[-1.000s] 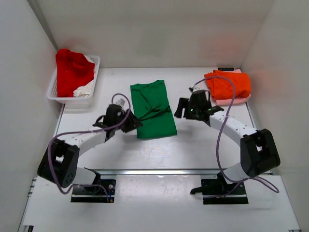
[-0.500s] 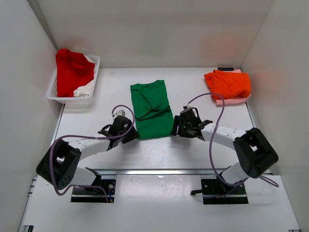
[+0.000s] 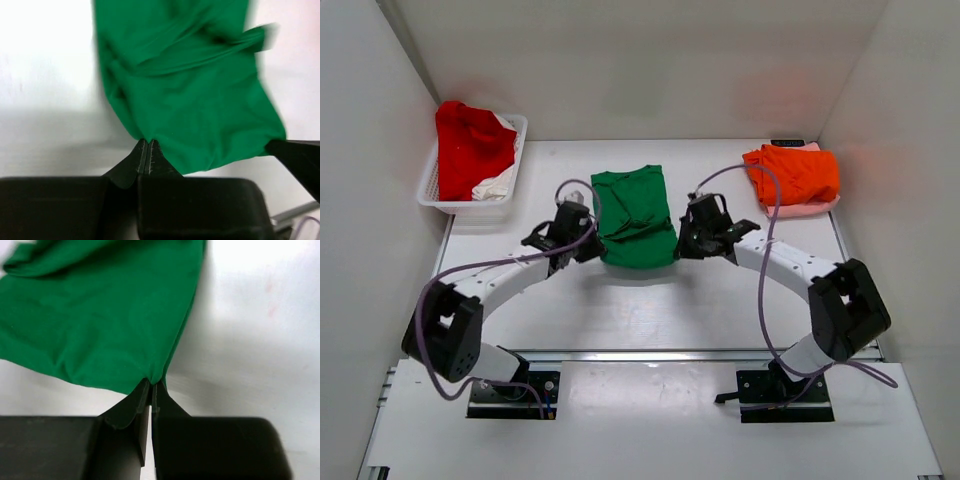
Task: Fold and stack the t-shirts
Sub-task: Grab one side of the 2/3 rectangular tshirt with both arms, then fold the long partially folded tshirt into a neat square
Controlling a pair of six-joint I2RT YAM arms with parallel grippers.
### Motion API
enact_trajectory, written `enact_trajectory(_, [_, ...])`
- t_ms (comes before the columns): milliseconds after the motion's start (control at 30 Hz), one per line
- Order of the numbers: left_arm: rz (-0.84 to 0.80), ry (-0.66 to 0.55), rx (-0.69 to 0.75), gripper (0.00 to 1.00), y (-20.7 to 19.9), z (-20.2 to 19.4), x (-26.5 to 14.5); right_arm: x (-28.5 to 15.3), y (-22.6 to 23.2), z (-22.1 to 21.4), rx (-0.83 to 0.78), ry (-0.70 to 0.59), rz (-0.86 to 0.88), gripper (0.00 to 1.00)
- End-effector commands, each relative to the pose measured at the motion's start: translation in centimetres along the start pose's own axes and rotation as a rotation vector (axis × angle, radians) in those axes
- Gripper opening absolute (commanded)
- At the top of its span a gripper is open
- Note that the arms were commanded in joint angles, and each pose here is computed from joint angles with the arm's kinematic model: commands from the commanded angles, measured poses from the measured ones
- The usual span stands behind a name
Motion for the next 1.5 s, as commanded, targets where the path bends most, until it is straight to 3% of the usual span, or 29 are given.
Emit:
enact_trajectory(0, [-0.053,-0.040,0.070,0.00,-1.6,3.3,-4.9,-4.7,2.0,3.2,-0.078,-0.073,0.067,0.00])
enact_trajectory(367, [-0.156,0.145,0.022,0.00,2.0,-5.8,-9.7,-9.1,3.7,-3.8,-0.141,0.077,0.154,0.00])
enact_trajectory(567, [-0.204,0.120,0.007,0.00,2.8,-5.5,-12.7,-11.0,4.3,-4.5,-0.151,0.104,0.209,0.00])
enact_trajectory(767, [-0.193,0.101,-0.007,0.00,2.4,-2.4,-10.4,-8.9,4.6,-0.2,-0.167,0.107,0.252,0.00])
enact_trajectory(1133, [-0.178,-0.015,-0.041,0.01,1.0,10.3,-3.7,-3.2,5.3,14.3,-0.194,0.007,0.269,0.00])
enact_trajectory(1333, [-0.106,-0.014,-0.078,0.00,2.9,14.4,2.5,5.8,3.6,19.3,-0.178,0.055,0.256,0.00])
enact_trajectory(1367, [-0.088,-0.003,-0.102,0.00,3.9,14.4,3.8,5.3,4.4,21.2,-0.202,0.002,0.274,0.00])
enact_trajectory(1400, [-0.075,0.011,-0.122,0.00,4.7,14.0,4.9,7.9,3.3,20.6,-0.197,0.043,0.255,0.00])
enact_trajectory(1467, [-0.066,-0.015,-0.171,0.00,6.2,14.5,6.2,9.4,4.2,22.2,-0.250,-0.015,0.292,0.00])
Point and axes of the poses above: each gripper's point midway between its finger pads, its own x axis out along the fingers, its own y axis along the line the jaws close on, z = x × y, the point moved 6 cm from there along -x, back along the fingers, and after that the axes turned 2 degrees about x, right-handed, at the moved point
